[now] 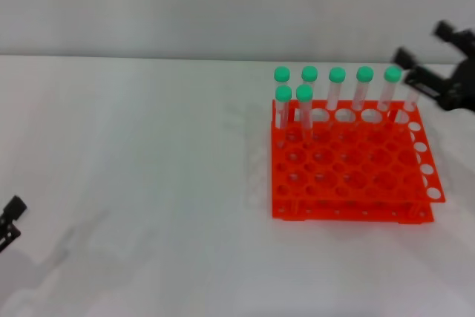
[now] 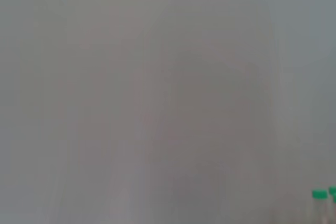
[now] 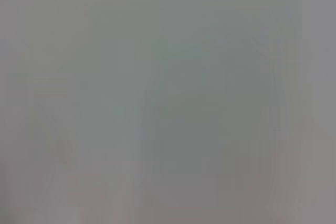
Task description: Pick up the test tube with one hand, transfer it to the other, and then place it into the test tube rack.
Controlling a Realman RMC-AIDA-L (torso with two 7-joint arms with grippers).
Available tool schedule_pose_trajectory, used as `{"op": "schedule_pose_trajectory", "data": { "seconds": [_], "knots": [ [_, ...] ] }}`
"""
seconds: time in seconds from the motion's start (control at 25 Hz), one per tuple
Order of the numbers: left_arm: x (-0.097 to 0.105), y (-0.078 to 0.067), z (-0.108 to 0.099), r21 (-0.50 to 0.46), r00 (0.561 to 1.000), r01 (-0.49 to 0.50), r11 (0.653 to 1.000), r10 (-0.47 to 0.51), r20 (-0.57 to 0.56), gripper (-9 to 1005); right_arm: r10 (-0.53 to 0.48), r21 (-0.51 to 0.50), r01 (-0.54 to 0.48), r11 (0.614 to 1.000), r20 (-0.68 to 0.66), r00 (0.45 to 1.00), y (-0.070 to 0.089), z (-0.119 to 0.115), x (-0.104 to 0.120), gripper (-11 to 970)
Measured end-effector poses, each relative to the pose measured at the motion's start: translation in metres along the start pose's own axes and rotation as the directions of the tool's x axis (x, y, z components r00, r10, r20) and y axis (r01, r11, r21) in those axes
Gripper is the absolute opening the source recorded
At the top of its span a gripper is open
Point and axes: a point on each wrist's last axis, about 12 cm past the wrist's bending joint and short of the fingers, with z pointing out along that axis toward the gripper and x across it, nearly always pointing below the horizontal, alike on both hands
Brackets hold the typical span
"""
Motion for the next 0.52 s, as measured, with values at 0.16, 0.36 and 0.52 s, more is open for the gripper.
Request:
{"op": "schedule_pose_trajectory", "data": {
  "seconds": [0.16,0.36,0.52],
  "knots": [
    [-0.004,0.005,0.006,-0.023,0.999,-0.018,1.000,0.019,0.028,888,-0.014,0.086,0.013,0.996,0.016,1.000,-0.017,-0.016,-0.004,843],
    [-0.002,0.006,0.024,-0.059,0.998,-0.023,0.998,0.027,0.064,888,-0.089,0.140,0.088,0.986,0.005,0.996,-0.032,-0.027,-0.008,843],
    [-0.001,0.005,0.042,-0.066,0.997,-0.007,0.998,0.013,0.080,888,-0.118,0.177,0.116,0.977,0.005,0.993,-0.037,-0.038,-0.009,842]
  ]
}}
